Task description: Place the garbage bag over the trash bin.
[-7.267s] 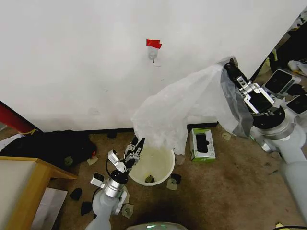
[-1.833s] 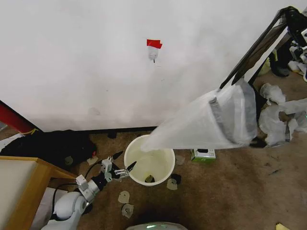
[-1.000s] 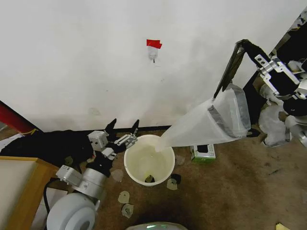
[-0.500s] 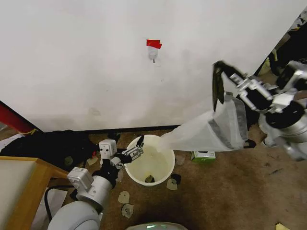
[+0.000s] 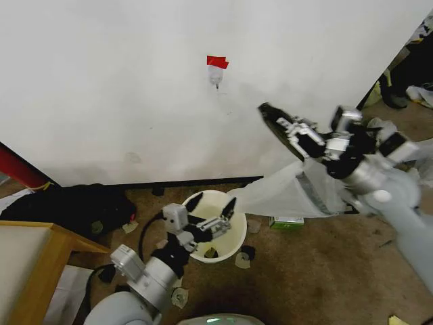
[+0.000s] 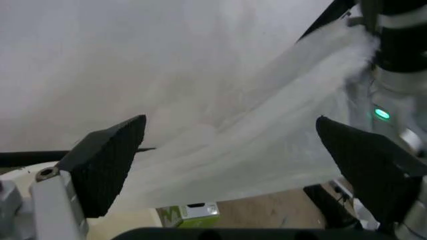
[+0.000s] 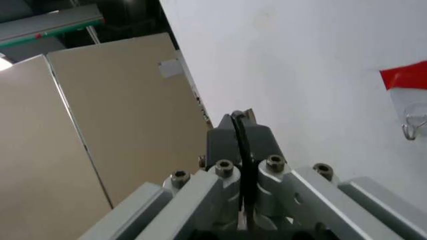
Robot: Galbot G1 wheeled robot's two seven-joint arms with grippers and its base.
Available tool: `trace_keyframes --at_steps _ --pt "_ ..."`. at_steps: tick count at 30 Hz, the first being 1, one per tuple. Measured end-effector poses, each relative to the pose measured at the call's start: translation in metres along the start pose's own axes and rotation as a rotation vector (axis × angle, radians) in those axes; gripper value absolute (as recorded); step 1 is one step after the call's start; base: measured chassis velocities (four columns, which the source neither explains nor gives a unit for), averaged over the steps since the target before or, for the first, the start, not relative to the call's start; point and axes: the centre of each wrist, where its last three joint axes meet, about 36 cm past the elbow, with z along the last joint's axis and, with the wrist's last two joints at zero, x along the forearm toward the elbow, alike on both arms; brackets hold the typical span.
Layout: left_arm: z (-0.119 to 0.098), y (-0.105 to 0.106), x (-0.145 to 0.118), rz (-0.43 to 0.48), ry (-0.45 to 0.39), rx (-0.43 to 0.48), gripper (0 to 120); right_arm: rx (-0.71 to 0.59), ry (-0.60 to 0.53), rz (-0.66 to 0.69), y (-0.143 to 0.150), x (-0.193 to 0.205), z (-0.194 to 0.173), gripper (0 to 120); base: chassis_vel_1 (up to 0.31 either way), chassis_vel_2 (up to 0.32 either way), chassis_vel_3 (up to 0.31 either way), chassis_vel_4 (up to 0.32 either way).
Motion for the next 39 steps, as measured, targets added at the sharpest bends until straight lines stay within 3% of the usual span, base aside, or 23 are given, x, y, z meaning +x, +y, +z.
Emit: trace_keyframes --at_steps 6,19,32,39 --pt "-0.008 0.005 -0.003 -0.040 -0.024 -0.112 100 -0.033 0.003 -0.029 -0.026 -0.033 0.029 0 0.000 0.000 0.000 0.000" --pt "-0.002 -0.006 -0.007 0.042 0.059 -0.068 100 -0.062 0.053 -0.070 -0.030 -0.059 0.059 0 0.000 0.000 0.000 0.000" --pt "-0.010 -0.010 -0.017 0.158 0.012 -0.111 100 -0.060 0.068 -0.066 -0.023 -0.071 0.078 0 0.000 0.000 0.000 0.000" --pt "-0.002 -0.004 -0.033 0.188 0.019 -0.119 100 -0.056 0.067 -0.074 -0.021 -0.076 0.079 0 0.000 0.000 0.000 0.000"
